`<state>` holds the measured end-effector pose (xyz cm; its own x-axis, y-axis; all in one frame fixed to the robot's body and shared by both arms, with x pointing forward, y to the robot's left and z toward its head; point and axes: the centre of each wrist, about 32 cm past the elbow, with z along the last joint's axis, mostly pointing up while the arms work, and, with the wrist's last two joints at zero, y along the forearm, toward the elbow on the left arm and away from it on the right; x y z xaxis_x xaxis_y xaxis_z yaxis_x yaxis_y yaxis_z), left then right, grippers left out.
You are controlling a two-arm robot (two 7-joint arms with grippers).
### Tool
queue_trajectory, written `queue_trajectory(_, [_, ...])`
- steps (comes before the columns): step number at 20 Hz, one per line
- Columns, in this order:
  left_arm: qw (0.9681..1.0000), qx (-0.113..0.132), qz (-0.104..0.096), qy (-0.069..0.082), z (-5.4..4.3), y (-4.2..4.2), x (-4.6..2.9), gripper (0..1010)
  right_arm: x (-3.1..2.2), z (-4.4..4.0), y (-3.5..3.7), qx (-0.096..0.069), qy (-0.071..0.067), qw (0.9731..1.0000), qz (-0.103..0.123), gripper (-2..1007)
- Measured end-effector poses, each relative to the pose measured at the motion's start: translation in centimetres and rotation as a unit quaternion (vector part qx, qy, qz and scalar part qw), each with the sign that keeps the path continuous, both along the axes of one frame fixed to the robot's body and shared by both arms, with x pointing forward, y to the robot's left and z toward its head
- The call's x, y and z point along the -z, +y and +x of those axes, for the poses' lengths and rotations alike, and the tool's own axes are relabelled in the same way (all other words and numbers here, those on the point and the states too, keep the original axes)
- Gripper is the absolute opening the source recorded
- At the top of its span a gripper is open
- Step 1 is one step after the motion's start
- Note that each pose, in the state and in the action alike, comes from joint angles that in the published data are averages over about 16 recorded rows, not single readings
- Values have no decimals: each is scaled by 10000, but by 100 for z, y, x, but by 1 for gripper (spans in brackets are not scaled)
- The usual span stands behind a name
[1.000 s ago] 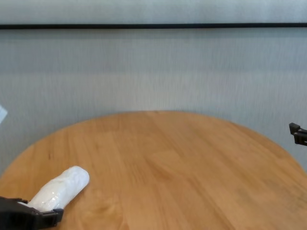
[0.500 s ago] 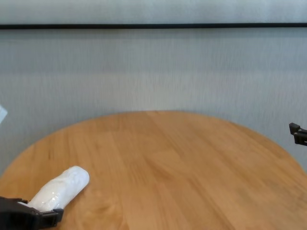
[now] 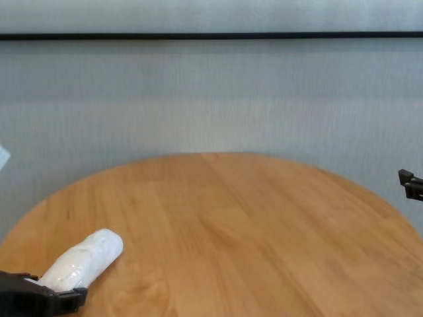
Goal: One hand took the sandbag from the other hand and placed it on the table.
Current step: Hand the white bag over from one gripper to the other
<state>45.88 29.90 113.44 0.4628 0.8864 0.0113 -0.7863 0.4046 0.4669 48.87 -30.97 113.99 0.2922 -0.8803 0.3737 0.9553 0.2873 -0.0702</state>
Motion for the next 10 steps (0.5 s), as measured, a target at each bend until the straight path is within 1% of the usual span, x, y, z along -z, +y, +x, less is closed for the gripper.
queue_trajectory(5, [10000,60,13,-12,2,3,-10,567,0,0,0,0,0,10000,0,1001])
queue_trajectory(10, [9998,163,64,-71,11,10,-55,567,0,0,0,0,0,10000,0,1001])
